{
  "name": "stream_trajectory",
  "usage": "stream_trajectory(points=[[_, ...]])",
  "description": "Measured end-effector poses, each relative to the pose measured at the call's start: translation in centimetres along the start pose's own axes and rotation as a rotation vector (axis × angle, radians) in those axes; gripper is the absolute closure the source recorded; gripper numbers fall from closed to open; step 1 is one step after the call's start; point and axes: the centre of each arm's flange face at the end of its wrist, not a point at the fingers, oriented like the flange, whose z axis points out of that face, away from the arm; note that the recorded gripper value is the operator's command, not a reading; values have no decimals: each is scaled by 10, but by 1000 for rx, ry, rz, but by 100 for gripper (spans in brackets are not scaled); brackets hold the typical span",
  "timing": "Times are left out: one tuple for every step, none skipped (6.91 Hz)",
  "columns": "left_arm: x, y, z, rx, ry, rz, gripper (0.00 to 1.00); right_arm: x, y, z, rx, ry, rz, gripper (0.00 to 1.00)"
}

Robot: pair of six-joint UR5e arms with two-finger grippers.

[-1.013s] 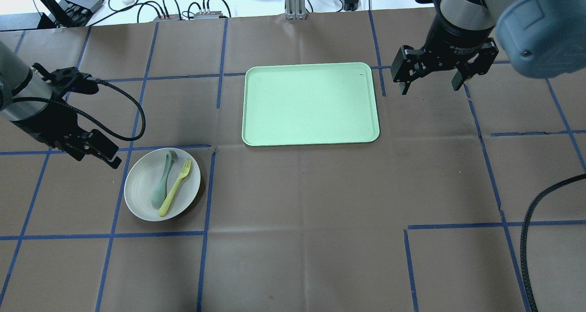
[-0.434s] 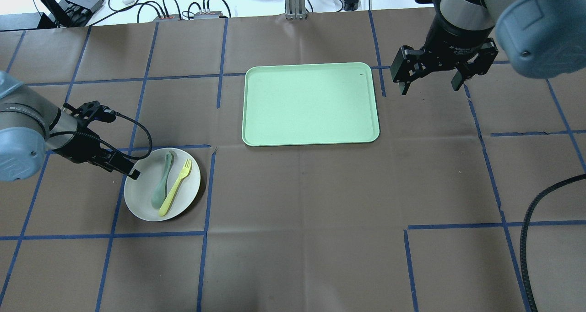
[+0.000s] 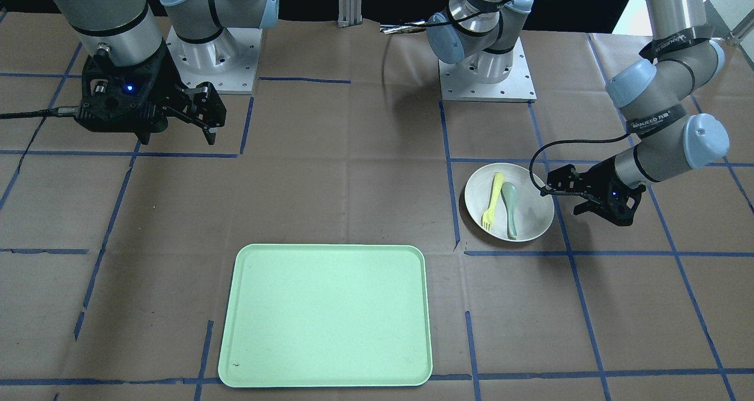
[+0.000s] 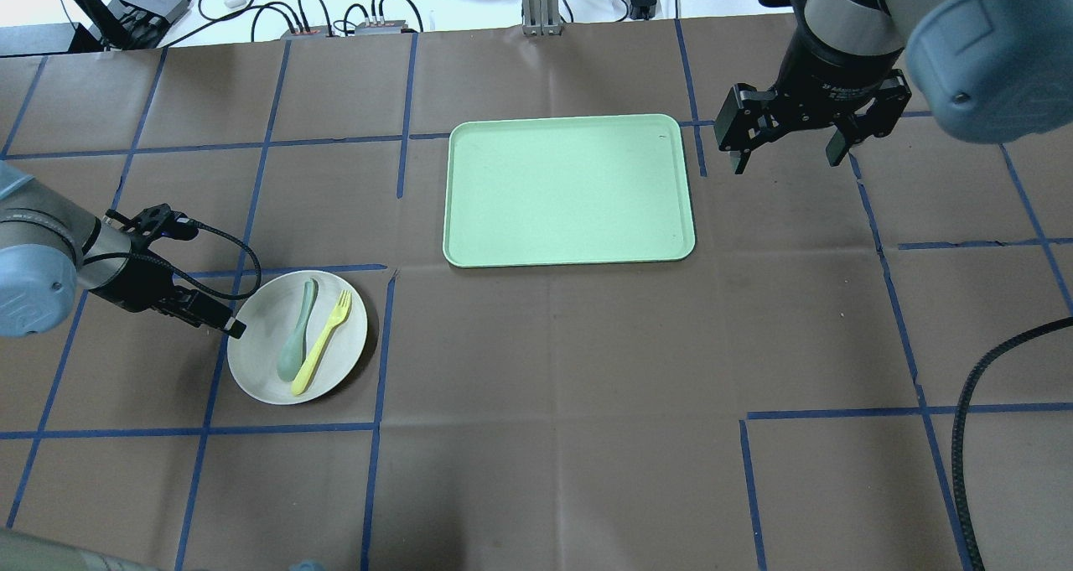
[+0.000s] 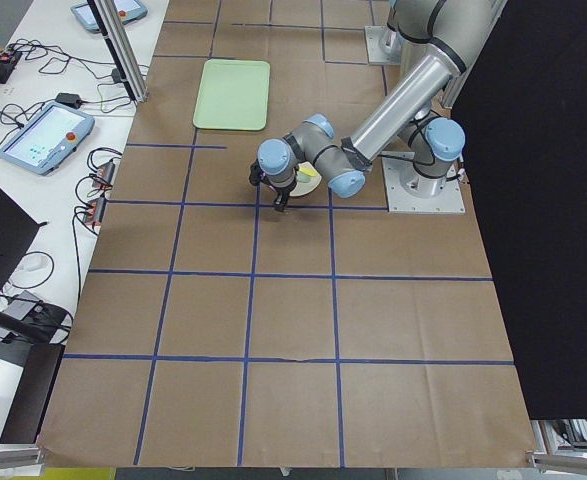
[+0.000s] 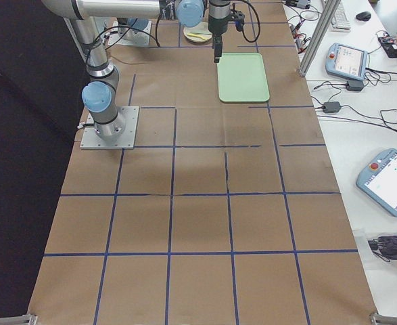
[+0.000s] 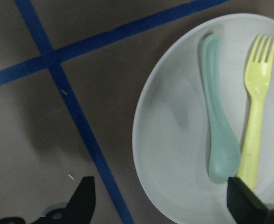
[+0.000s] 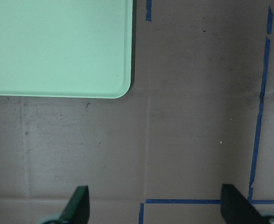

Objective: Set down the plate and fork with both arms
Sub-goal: 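Lower the left gripper to the white plate rim and grasp it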

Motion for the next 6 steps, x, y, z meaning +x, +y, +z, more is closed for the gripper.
stream_trajectory(points=[[0, -3, 6, 24, 30, -2, 7, 0, 0, 0, 0, 0, 0, 0], [1, -4, 10, 38, 50, -9, 14, 0, 0, 0, 0, 0, 0, 0], [0, -4, 13, 42, 62, -15, 37, 0, 0, 0, 0, 0, 0, 0], [0, -4, 15, 40, 66, -18, 66, 0, 0, 0, 0, 0, 0, 0], [-1, -5, 15, 40, 66, -18, 89, 0, 0, 0, 0, 0, 0, 0], [-1, -5, 15, 40, 64, -17, 100, 0, 0, 0, 0, 0, 0, 0]])
